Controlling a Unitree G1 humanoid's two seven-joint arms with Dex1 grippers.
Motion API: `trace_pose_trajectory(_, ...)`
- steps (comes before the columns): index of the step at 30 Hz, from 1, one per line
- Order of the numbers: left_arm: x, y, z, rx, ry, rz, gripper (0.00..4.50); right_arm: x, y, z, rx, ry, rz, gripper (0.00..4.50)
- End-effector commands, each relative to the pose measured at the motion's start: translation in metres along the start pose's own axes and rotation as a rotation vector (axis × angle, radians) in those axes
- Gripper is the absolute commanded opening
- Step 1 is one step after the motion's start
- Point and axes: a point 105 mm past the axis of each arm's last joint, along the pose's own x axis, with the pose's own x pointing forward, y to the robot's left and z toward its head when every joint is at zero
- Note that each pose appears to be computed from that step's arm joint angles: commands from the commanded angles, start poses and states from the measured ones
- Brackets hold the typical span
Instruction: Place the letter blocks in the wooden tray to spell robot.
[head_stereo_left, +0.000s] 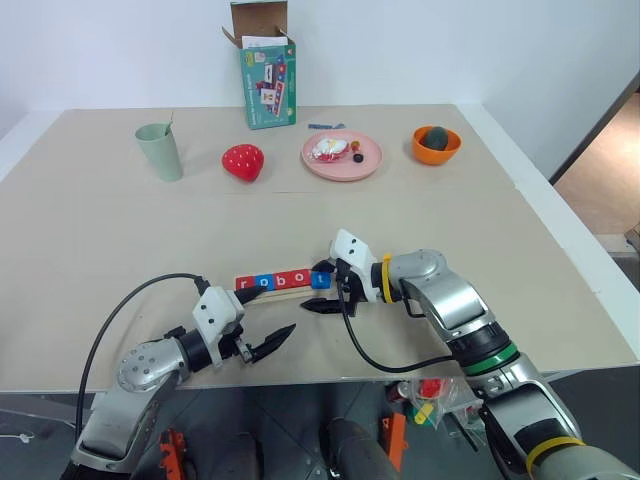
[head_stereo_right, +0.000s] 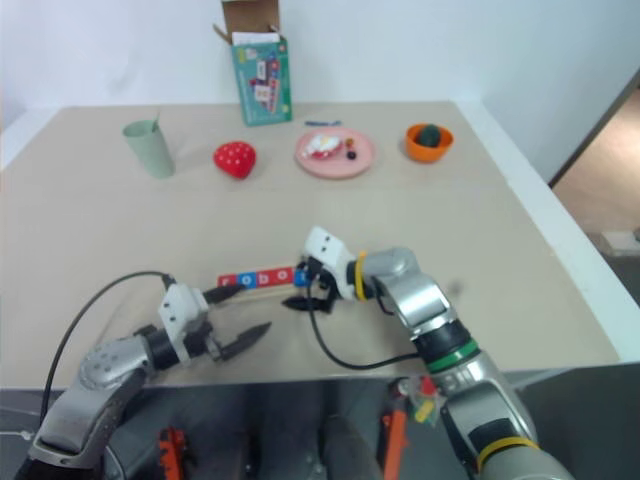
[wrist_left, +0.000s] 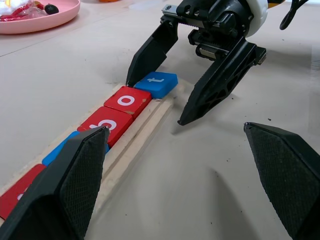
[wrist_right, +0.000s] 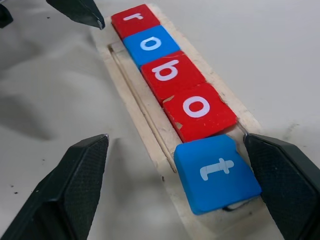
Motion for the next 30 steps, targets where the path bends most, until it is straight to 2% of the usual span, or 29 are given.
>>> trace_pose_trajectory(1, 0.0, -0.001, 0.01, 0.043, -0.024, -0.009, 4.5, -0.013, -0.008, 0.021, -0.051, -0.052, -0.028, 4.48)
trace_pose_trajectory(9, 0.0, 0.0, 0.011, 0.047, -0.024, -0.011, 4.5, -0.03, -0.011, 0.033, -0.066, -0.083, -0.04, 4.48)
trace_pose_trajectory(12, -0.001, 0.001, 0.011, 0.05, -0.025, -0.012, 4.5, -0.035, -0.005, 0.033, -0.059, -0.087, -0.011, 3.75)
trace_pose_trajectory(17, -0.001, 0.002, 0.012, 0.045, -0.035, -0.018, 4.5, -0.039, 0.007, 0.023, -0.037, -0.073, 0.041, 1.97)
trace_pose_trajectory(18, -0.001, 0.001, 0.013, 0.039, -0.039, -0.024, 4.5, -0.039, 0.009, 0.02, -0.031, -0.066, 0.051, 1.5)
trace_pose_trajectory(19, -0.001, 0.0, 0.014, 0.033, -0.04, -0.032, 4.5, -0.039, 0.012, 0.016, -0.026, -0.056, 0.062, 1.27)
trace_pose_trajectory(22, -0.002, -0.001, 0.015, 0.026, -0.041, -0.047, 4.5, -0.037, 0.011, 0.007, -0.016, -0.03, 0.052, 0.19)
trace_pose_trajectory(23, -0.002, -0.002, 0.015, 0.026, -0.041, -0.048, 4.5, -0.036, 0.009, 0.006, -0.011, -0.027, 0.042, 0.02)
trace_pose_trajectory(30, -0.004, -0.002, 0.014, 0.03, -0.034, -0.043, 4.5, -0.032, -0.001, -0.002, -0.021, -0.007, 0.013, 0.02)
